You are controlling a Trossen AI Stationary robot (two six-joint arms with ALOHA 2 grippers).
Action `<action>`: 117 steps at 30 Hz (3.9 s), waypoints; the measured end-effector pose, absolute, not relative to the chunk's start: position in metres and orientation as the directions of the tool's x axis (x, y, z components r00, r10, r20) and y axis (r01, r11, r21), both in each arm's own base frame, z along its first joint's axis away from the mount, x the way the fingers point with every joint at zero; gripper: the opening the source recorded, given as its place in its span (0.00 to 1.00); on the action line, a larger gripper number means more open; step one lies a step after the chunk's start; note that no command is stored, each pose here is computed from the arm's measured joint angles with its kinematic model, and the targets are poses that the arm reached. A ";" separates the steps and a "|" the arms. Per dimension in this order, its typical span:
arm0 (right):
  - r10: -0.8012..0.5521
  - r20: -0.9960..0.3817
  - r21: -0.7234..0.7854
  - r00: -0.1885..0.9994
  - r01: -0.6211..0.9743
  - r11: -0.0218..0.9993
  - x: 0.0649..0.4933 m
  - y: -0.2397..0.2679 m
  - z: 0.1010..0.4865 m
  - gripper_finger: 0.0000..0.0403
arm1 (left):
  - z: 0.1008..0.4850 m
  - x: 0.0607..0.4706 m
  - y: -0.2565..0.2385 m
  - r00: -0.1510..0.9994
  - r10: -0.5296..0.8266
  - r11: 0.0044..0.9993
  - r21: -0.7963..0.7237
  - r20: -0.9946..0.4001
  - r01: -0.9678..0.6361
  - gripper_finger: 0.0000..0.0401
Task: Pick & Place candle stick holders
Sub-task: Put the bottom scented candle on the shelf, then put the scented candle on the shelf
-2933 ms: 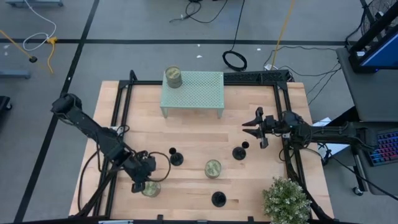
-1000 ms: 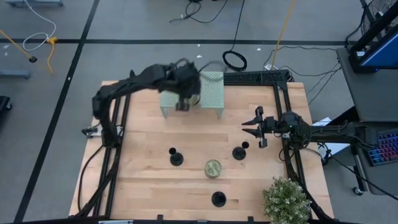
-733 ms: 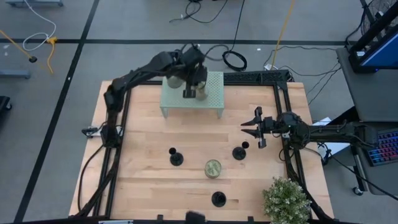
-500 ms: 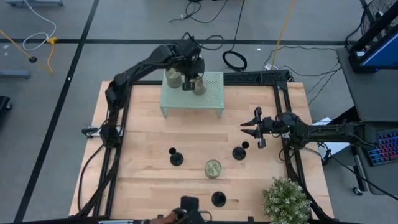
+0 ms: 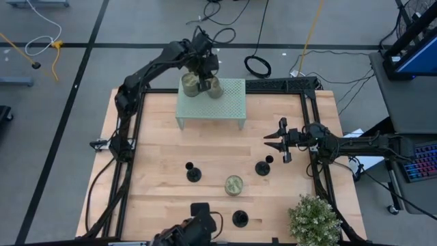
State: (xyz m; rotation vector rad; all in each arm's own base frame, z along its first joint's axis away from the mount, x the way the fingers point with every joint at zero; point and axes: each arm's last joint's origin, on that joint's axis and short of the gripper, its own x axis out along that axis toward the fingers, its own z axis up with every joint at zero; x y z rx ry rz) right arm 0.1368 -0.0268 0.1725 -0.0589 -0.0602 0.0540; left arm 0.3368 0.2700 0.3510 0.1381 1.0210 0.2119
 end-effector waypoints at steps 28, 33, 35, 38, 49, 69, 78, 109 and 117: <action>0.082 0.079 -0.037 0.994 -0.079 0.996 0.137 -0.023 0.175 0.24 | 0.353 0.334 0.283 0.510 0.315 0.948 0.244 -0.801 -0.202 0.17; 0.133 0.179 -0.070 0.975 -0.122 0.990 0.137 -0.017 0.184 0.26 | 0.356 0.335 0.283 0.481 0.393 0.918 0.302 -0.784 -0.257 0.17; 0.158 0.217 -0.092 0.963 -0.141 0.986 0.138 -0.013 0.188 0.29 | 0.361 0.334 0.279 0.496 0.386 0.922 0.307 -0.778 -0.235 0.17; 0.197 0.258 -0.101 0.946 -0.176 0.979 0.138 -0.008 0.192 0.36 | 0.375 0.333 0.266 0.528 0.391 0.920 0.332 -0.754 -0.208 0.17; 0.305 0.042 -0.116 0.952 -0.298 0.947 0.191 0.022 0.214 0.43 | 0.479 0.276 0.164 0.694 0.417 0.897 0.388 -0.587 -0.211 0.17; 0.366 -0.611 0.014 0.702 -0.452 0.892 0.295 0.079 0.215 0.42 | 0.468 0.184 0.034 0.667 0.160 0.984 0.170 -0.728 -0.051 0.17; 0.402 -0.661 -0.041 0.634 -0.565 0.824 0.299 0.102 0.196 0.42 | 0.396 0.192 0.021 0.548 0.157 0.983 0.183 -0.821 -0.007 0.17; 0.497 -0.645 -0.013 0.580 -0.658 0.752 0.300 0.099 0.200 0.01 | 0.375 0.186 0.015 0.531 0.165 0.985 0.164 -0.831 -0.048 0.17; 0.379 -0.624 -0.281 0.683 -0.649 0.707 0.308 0.097 0.272 0.00 | 0.377 0.191 0.015 0.568 0.167 0.985 0.165 -0.805 -0.056 0.17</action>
